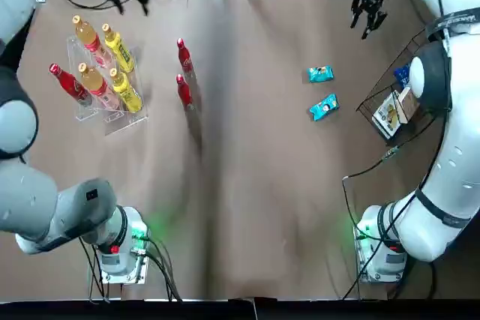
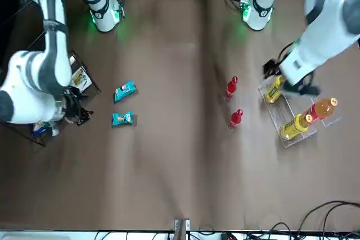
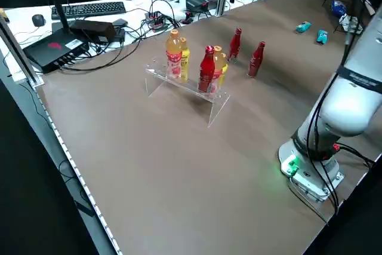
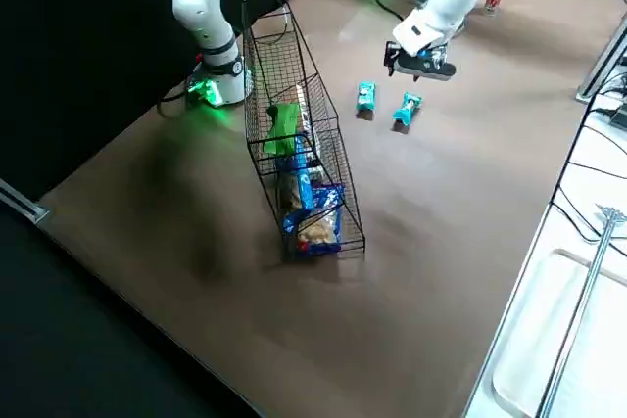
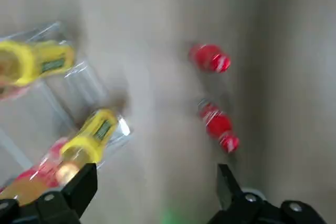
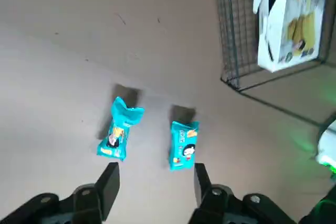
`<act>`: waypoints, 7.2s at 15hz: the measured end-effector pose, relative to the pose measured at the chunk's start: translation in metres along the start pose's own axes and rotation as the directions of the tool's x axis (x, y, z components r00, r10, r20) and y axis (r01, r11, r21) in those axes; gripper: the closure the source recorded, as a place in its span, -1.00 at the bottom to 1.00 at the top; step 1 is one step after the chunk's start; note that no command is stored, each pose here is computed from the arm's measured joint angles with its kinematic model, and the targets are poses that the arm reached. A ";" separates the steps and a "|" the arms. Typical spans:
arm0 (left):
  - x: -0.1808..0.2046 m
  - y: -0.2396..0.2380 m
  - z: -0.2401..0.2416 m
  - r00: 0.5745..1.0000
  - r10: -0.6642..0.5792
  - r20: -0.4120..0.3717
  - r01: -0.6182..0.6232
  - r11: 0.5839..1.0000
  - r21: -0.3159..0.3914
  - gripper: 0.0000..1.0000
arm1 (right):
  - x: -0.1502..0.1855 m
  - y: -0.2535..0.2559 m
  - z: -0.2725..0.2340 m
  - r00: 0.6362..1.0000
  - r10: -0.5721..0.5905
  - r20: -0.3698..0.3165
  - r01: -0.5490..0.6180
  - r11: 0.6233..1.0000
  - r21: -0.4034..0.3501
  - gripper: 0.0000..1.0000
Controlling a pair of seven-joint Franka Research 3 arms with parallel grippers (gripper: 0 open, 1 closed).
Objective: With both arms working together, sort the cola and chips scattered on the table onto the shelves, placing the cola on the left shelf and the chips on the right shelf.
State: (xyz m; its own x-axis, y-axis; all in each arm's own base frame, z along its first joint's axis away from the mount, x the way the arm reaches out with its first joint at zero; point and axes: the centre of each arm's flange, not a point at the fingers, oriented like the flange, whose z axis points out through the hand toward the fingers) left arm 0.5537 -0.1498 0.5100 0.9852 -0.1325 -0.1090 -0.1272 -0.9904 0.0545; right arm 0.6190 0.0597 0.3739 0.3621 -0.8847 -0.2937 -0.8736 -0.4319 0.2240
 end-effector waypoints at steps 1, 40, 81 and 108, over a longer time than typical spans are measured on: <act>0.013 0.015 0.018 1.000 -0.004 -0.015 0.004 1.000 -0.004 -1.00 | -0.007 -0.008 0.015 0.998 0.053 -0.016 -0.053 0.999 -0.003 -0.31; 0.072 0.076 0.155 0.984 -0.178 -0.025 0.180 0.981 0.072 0.40 | 0.022 0.082 -0.157 0.961 -0.002 -0.276 -0.050 0.982 -0.181 0.77; -0.054 -0.179 -0.080 0.984 -0.086 0.157 0.055 0.980 0.192 0.40 | 0.045 0.195 -0.209 0.959 -0.262 -0.111 0.202 0.901 -0.385 0.30; -0.066 -0.274 -0.011 0.983 0.051 0.177 -0.077 0.987 0.142 0.40 | -0.074 -0.002 0.152 1.000 -0.022 -0.008 0.018 0.954 -0.299 -0.49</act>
State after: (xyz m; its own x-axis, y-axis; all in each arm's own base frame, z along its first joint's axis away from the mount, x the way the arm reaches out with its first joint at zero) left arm 0.5250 0.1311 0.5127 0.9415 -0.1882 -0.2796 -0.2179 -0.9727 -0.0792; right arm 0.5447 0.1532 0.2535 0.3835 -0.8765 -0.2910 -0.7295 -0.4807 0.4866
